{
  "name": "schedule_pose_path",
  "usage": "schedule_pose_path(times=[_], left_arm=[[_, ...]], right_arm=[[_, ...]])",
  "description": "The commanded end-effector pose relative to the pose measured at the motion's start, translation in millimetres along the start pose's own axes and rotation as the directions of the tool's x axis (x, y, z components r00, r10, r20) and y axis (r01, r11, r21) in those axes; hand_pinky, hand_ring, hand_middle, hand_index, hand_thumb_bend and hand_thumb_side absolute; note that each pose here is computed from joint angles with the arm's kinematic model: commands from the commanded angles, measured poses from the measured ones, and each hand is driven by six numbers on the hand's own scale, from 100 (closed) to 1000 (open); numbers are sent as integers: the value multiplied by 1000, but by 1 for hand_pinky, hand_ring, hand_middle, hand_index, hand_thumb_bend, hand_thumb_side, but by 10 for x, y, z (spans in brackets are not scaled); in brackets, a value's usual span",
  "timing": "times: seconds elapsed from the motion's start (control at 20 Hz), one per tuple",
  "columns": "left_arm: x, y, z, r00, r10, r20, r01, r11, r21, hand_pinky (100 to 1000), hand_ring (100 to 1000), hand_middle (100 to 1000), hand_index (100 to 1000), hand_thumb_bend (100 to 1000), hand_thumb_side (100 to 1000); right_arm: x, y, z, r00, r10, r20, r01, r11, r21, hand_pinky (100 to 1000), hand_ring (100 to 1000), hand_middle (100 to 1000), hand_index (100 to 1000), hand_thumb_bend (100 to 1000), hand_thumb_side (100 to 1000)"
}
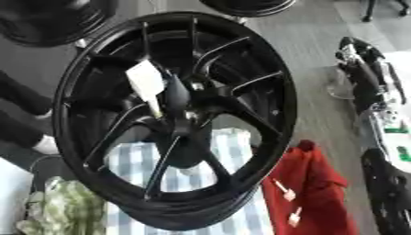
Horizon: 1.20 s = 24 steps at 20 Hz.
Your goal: Pull the pin out of the wheel hub.
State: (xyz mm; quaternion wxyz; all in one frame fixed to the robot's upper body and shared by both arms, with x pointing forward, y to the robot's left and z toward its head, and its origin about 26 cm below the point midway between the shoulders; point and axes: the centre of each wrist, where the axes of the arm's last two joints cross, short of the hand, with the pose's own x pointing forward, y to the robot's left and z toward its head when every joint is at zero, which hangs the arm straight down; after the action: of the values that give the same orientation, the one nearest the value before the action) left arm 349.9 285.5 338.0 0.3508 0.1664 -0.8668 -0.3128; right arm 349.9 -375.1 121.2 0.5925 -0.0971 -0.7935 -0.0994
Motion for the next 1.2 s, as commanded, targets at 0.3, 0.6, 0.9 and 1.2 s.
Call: schedule_pose_path(times=[0.3,0.6,0.9,1.2], left_arm=[[473,198,-358,951,-278,134,309,862,-402,745,782,736,811,356,522],[693,133,-656,923,-339,182,377,702,-604,767,794,746,812,347,550],[761,-17,-890,900,-380,215,419,614,-669,782,798,751,815,401,552],[791,-348,-964,884,-341,319,459,507,-730,829,835,764,797,500,307]], right_arm=[[109,-95,-35,999,45,25,-45,999,-2,916,833,822,794,186,427],[88,-98,-24,999,47,17,-47,999,-1,916,833,822,794,184,430],[70,-102,-14,999,52,11,-52,999,2,916,833,822,795,185,431],[74,-100,-18,998,59,11,-59,998,9,916,833,822,795,183,432]])
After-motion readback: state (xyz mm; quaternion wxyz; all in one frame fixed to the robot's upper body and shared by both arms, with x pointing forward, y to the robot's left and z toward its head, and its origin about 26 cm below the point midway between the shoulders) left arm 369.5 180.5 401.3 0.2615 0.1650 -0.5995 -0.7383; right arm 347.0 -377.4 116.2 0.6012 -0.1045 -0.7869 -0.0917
